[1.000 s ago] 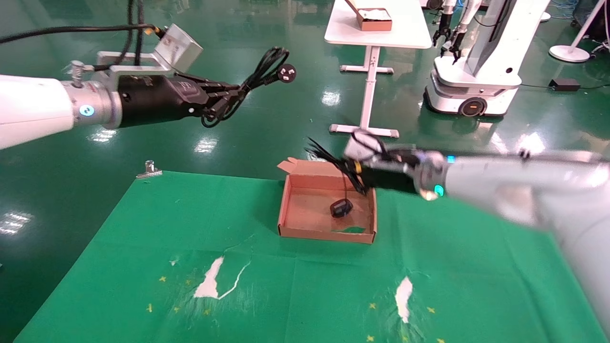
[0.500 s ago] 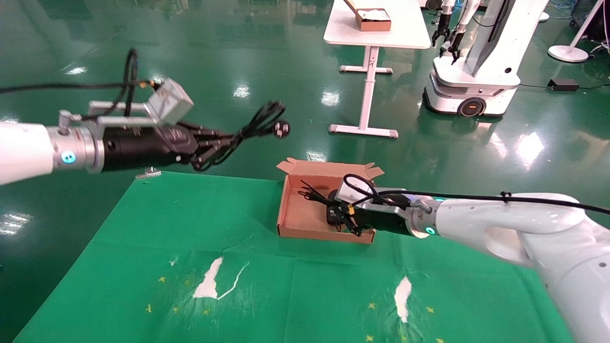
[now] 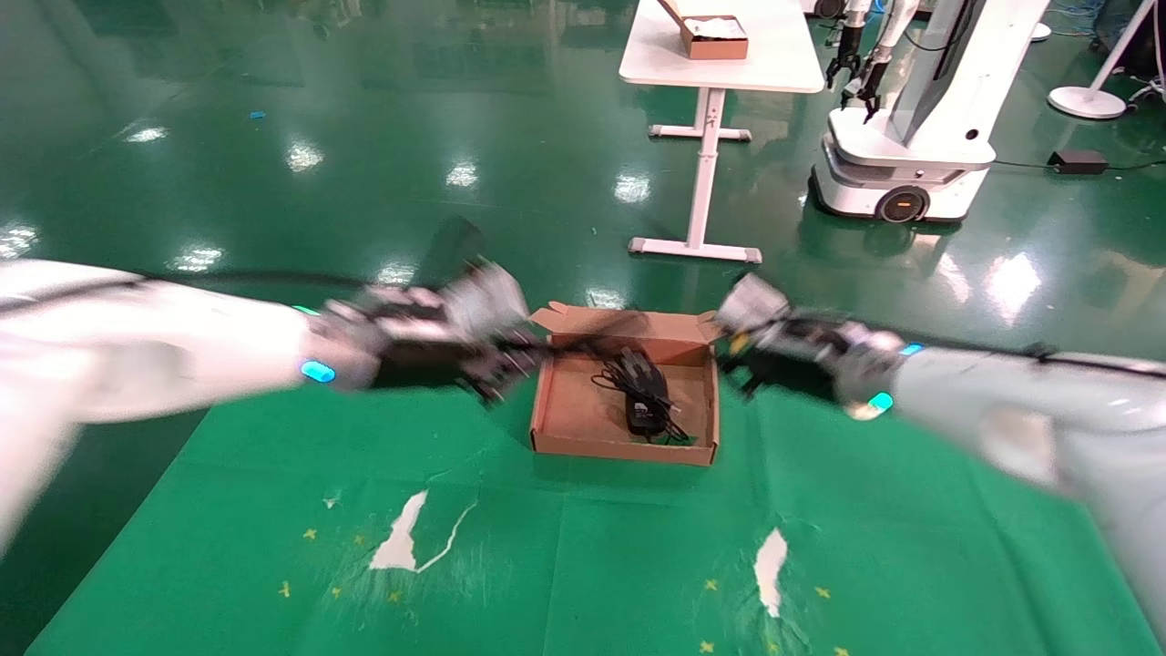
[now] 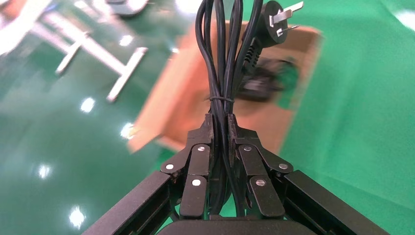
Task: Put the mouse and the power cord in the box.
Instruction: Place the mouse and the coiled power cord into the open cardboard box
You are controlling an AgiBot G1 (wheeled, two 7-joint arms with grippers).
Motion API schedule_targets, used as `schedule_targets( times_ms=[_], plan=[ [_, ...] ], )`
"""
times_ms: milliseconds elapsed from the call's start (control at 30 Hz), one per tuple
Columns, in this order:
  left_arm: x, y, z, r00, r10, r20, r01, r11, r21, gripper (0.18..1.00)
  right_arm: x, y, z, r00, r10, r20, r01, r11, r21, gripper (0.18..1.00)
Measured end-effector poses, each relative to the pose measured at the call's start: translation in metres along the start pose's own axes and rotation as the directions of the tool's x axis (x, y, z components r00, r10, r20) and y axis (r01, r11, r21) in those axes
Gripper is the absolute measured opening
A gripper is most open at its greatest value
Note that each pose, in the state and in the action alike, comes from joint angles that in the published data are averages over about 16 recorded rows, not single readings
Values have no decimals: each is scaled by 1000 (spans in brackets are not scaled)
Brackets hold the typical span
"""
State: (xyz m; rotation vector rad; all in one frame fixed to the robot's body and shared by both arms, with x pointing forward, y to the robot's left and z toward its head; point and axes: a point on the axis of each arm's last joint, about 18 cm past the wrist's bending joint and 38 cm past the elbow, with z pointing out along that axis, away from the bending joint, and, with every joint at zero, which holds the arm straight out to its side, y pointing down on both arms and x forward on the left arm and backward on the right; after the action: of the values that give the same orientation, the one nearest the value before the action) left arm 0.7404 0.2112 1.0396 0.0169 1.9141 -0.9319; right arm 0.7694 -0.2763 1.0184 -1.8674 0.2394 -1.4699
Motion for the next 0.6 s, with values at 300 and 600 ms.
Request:
schedule_targets(
  times_ms=[300,600],
  plan=[
    [39,-27,45,996,78,-44,-77,997,19,233,52,-24,-57,998,-61,18,58,989,137,509],
    [50,-40,63,999,44,-4,-44,998,-35,232,56,-32,-85,992,-97,86,76,973,218,711]
  ],
)
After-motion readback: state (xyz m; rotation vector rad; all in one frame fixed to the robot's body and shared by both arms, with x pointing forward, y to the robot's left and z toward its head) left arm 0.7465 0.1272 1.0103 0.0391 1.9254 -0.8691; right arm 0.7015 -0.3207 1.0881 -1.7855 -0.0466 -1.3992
